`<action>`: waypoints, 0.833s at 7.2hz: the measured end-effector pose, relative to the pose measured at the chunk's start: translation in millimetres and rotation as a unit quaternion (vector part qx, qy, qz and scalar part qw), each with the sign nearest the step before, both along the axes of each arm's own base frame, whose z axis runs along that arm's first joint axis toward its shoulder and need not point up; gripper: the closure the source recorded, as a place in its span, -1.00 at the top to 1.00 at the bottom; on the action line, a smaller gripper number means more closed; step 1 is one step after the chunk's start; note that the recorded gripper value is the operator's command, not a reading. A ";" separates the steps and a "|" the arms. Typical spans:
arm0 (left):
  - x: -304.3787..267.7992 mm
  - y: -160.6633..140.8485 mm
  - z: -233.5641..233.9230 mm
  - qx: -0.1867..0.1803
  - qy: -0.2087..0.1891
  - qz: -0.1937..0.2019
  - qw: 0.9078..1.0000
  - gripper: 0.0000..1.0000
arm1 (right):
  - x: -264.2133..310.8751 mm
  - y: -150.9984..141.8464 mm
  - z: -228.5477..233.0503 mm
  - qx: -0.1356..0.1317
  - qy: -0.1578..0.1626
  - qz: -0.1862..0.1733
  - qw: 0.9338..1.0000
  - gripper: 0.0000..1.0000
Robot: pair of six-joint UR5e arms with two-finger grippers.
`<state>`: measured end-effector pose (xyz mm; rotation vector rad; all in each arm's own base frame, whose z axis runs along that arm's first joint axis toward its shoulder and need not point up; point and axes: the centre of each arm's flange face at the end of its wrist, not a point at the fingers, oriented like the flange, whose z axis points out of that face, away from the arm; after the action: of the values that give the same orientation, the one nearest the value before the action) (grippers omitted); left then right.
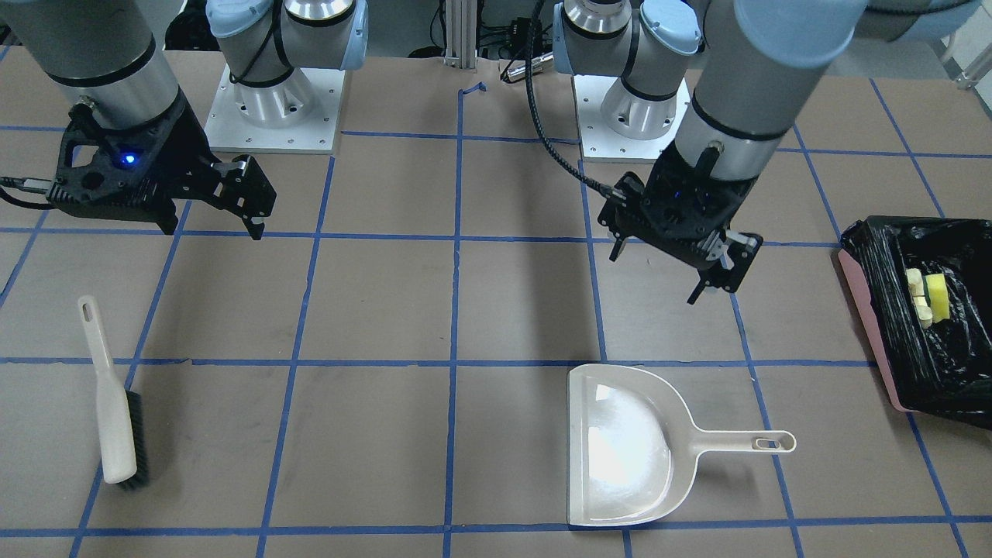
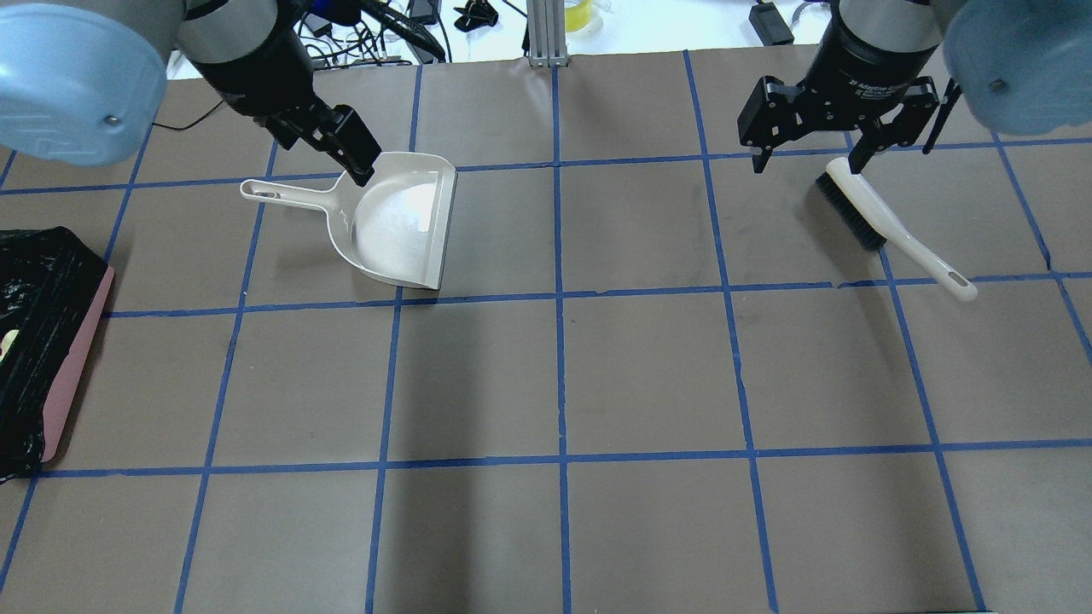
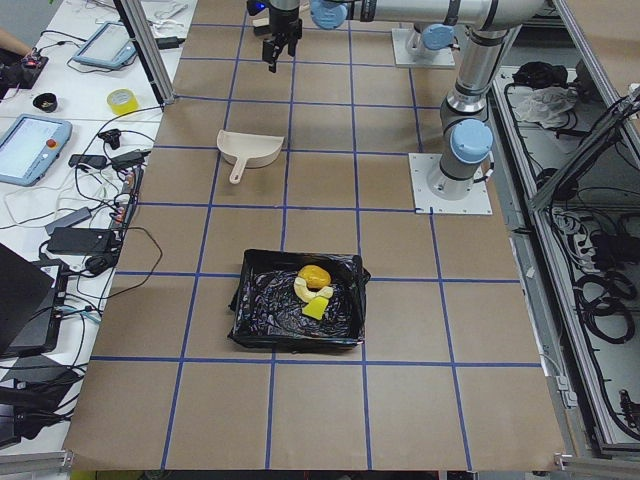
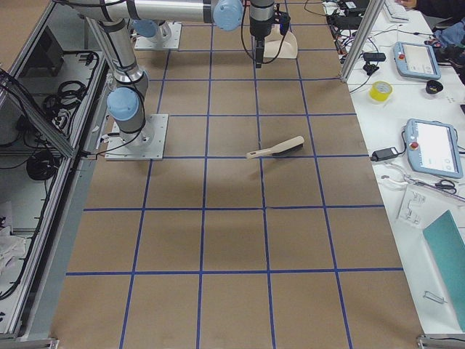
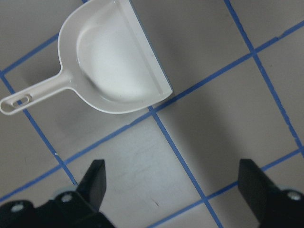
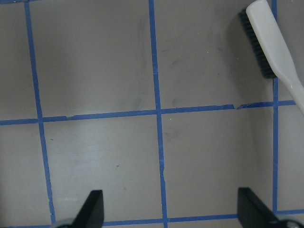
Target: Sweep and dump trash into bin
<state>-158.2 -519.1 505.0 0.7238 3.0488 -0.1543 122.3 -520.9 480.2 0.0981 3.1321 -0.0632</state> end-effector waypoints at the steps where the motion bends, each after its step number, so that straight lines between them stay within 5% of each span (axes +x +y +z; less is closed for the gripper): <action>1: 6.0 10.9 11.0 0.001 0.001 0.050 0.999 1.00 | 0.0 0.1 -0.3 0.000 0.000 0.000 1.000 1.00; 3: 21.2 18.1 18.5 0.006 0.002 0.110 0.994 1.00 | 0.1 0.1 -0.5 0.001 0.000 0.000 1.000 1.00; 6: 38.0 21.0 20.9 0.016 0.003 0.137 0.990 1.00 | 0.1 0.1 -1.0 0.001 0.000 0.000 1.000 1.00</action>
<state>-120.2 -498.2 525.9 0.2986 3.1208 -0.1060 122.4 -520.8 479.3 0.0981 3.1315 -0.0588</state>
